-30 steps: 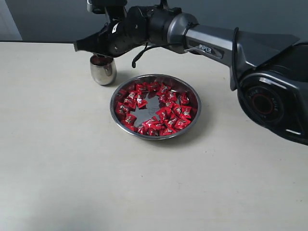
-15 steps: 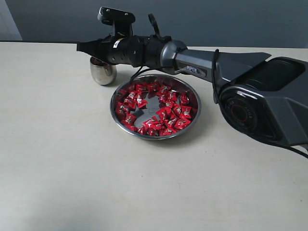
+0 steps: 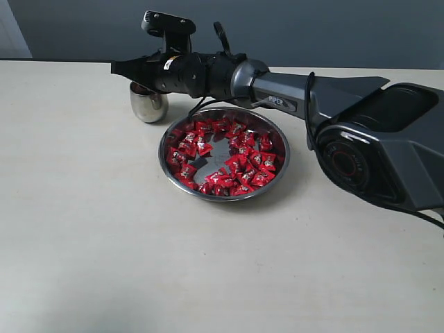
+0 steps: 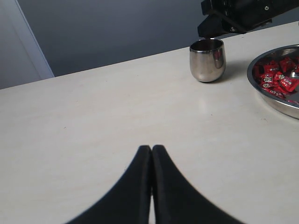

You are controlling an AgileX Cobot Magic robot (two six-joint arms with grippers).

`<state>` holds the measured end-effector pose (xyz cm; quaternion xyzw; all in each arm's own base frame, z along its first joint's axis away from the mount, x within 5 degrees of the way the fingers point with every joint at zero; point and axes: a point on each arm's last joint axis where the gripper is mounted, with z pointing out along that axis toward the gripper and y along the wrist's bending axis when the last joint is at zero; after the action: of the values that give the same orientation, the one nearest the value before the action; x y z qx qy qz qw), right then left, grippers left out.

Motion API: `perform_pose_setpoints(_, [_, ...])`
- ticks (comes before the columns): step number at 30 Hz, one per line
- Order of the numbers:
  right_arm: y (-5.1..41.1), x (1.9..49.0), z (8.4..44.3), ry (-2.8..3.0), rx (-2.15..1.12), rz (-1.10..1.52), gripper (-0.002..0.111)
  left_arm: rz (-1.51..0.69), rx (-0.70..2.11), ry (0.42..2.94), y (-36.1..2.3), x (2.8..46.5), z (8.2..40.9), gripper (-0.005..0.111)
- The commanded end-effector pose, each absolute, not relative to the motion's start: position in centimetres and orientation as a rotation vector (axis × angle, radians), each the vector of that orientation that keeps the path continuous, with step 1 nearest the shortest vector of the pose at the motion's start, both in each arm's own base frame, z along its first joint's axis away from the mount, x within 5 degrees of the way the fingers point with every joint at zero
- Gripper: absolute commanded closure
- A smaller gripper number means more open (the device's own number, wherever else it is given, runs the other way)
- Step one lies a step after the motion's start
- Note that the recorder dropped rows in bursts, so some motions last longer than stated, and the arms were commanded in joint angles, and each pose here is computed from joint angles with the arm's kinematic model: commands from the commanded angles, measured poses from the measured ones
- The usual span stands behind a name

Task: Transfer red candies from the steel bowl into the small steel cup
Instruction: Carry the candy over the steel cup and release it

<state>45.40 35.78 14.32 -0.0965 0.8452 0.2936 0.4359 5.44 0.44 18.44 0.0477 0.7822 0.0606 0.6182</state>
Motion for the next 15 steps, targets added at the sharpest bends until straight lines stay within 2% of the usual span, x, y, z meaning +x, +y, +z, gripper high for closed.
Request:
perform_pose_setpoints(1, [35.70,45.52,14.89,2.091,-0.190,0.764,0.108,0.133,0.104,1.788,0.42,5.43,18.56,0.106])
perform_pose_setpoints(4, [35.70,45.52,14.90,2.090,-0.187,0.766,0.103,0.133,0.104,1.788,0.42,5.43,18.56,0.106])
perform_pose_setpoints(9, [35.70,45.54,14.92,2.088,-0.184,0.768,0.075,0.133,0.104,1.788,0.42,5.43,18.56,0.106])
perform_pose_setpoints(15, [35.71,45.59,15.02,2.083,-0.149,0.790,0.073,0.133,0.104,1.788,0.42,5.43,18.56,0.106])
